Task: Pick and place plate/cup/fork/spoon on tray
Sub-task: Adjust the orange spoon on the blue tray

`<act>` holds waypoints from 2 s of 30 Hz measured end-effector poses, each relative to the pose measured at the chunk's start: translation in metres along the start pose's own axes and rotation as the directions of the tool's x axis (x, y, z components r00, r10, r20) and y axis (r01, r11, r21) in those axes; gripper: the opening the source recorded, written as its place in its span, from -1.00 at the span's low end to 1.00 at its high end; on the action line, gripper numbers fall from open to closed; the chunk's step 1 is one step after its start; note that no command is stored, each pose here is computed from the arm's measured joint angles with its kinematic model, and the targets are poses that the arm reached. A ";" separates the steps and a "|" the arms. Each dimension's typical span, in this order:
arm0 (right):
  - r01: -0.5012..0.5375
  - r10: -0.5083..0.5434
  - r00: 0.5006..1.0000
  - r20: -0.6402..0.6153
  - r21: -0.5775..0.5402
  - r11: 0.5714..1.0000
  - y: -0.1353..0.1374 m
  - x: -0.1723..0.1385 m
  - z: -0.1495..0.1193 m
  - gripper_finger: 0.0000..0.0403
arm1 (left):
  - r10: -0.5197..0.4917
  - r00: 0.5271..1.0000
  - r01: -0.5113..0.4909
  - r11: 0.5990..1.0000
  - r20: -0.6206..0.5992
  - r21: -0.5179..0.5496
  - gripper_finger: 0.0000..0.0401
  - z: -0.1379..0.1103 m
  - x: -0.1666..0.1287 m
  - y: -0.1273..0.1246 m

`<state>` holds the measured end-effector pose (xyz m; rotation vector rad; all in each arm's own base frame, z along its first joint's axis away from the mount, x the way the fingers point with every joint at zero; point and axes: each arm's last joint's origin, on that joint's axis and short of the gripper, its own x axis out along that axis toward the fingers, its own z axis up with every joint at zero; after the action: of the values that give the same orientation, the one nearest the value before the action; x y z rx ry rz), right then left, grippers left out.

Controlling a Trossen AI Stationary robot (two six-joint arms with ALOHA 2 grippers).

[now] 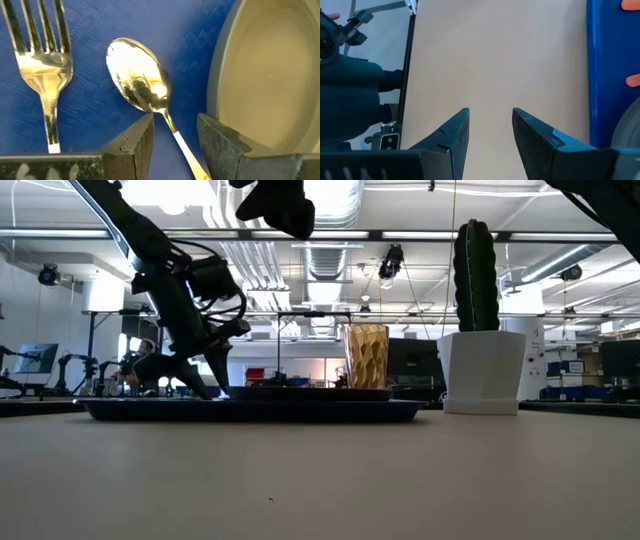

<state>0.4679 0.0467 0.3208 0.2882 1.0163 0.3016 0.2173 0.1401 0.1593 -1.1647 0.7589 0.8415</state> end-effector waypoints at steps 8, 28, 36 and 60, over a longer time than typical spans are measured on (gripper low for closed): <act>0.000 0.000 1.000 -0.001 -0.018 1.000 0.001 0.000 0.000 -0.31 | 0.048 0.999 -0.049 0.998 -0.017 -0.034 -0.33 -0.002 0.012 0.003; -0.002 -0.001 0.999 -0.037 -0.080 0.997 0.006 0.002 -0.004 -0.31 | -0.020 1.000 0.020 0.999 0.022 0.028 -0.38 0.000 0.023 -0.006; -0.006 0.002 0.999 -0.044 -0.093 0.996 0.008 0.003 -0.006 -0.31 | -0.014 1.000 0.013 0.999 0.012 0.049 -0.95 0.000 0.028 -0.005; -0.005 -0.001 0.999 -0.053 -0.115 0.993 0.009 0.003 -0.006 -0.31 | 0.094 0.988 -0.107 0.989 0.121 0.102 -1.00 -0.015 -0.041 -0.005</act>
<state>0.4629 0.0564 0.3183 0.1777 1.0463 0.3702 0.2010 0.1180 0.1937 -0.9788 0.7628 0.9327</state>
